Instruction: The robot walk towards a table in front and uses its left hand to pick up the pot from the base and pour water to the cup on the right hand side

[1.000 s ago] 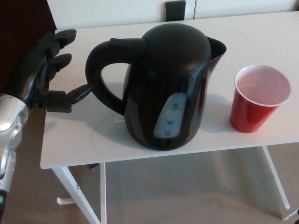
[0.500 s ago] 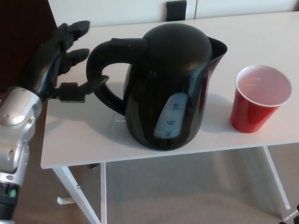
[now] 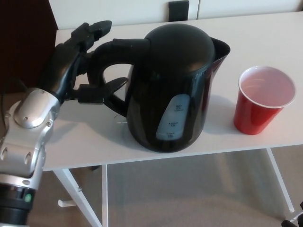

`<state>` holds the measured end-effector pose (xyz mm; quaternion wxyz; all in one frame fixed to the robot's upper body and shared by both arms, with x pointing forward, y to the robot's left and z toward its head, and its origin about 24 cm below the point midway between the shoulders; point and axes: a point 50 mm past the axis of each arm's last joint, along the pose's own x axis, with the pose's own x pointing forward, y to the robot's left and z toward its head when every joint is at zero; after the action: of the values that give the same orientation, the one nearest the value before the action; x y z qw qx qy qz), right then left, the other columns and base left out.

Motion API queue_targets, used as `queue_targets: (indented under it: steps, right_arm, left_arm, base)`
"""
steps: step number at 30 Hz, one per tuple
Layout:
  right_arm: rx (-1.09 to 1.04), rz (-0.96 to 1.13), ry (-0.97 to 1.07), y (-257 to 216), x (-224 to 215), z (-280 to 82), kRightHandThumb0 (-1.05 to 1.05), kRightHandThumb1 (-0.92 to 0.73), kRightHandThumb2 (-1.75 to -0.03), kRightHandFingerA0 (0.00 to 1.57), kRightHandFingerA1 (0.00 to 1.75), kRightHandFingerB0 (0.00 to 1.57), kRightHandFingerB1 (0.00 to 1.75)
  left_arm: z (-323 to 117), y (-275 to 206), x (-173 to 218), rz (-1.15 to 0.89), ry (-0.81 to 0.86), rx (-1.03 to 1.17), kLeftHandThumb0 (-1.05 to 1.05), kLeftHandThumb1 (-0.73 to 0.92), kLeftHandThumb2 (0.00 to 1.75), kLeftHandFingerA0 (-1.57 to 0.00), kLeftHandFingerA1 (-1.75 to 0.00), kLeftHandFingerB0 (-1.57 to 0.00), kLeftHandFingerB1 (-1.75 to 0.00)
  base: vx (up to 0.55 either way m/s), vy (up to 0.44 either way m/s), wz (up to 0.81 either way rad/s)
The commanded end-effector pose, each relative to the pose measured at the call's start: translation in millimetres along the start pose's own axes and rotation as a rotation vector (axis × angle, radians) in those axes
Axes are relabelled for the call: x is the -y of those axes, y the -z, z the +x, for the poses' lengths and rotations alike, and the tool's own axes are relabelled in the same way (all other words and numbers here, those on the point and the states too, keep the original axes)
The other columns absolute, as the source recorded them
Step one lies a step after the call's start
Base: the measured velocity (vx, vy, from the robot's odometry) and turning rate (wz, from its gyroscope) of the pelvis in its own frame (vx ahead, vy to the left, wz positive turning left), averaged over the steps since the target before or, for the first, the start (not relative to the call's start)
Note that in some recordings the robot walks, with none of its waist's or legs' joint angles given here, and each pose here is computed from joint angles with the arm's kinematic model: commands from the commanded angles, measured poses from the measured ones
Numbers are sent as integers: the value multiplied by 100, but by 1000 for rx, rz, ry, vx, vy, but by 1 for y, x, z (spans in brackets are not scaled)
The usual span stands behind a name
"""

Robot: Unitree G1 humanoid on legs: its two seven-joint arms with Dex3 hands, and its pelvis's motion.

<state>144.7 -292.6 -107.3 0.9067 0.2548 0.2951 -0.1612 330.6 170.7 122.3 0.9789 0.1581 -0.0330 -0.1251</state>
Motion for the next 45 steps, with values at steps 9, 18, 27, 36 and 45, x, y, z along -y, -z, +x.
queue_targets:
  steps: [9, 18, 27, 36, 45]
  right_arm:
    - [11, -2, 3, -7, -1, 2, -42, -58, -63, 35, 82, 34, 53]
    - [20, -5, 3, -8, -4, 3, -42, -57, -63, 36, 84, 36, 55]
    - [29, 6, 3, -11, -7, 5, -45, -55, -61, 38, 87, 34, 58]
    - [39, 13, -15, -16, -11, 7, -44, -59, -62, 33, 81, 31, 54]
    - [73, 22, -20, -28, -20, 12, -44, -57, -62, 34, 75, 35, 54]
  left_arm:
    - [3, 21, -15, -111, -59, -137, -51, 47, 69, -20, -40, -12, -35]
    - [10, 22, -16, -190, -106, -154, -41, 49, 65, -30, -40, -25, -36]
    - [23, 12, -7, -261, -146, -138, -16, 54, 55, -44, -39, -42, -35]
    - [34, 1, 8, -239, -104, -115, -25, 46, 59, -43, -44, -39, -38]
    - [50, -15, 27, -62, -19, -74, 1, 75, 83, -87, -157, -82, -118]
  base:
    - [0, 0, 0]
    - [0, 0, 0]
    - [0, 0, 0]
    - [0, 0, 0]
    - [0, 0, 0]
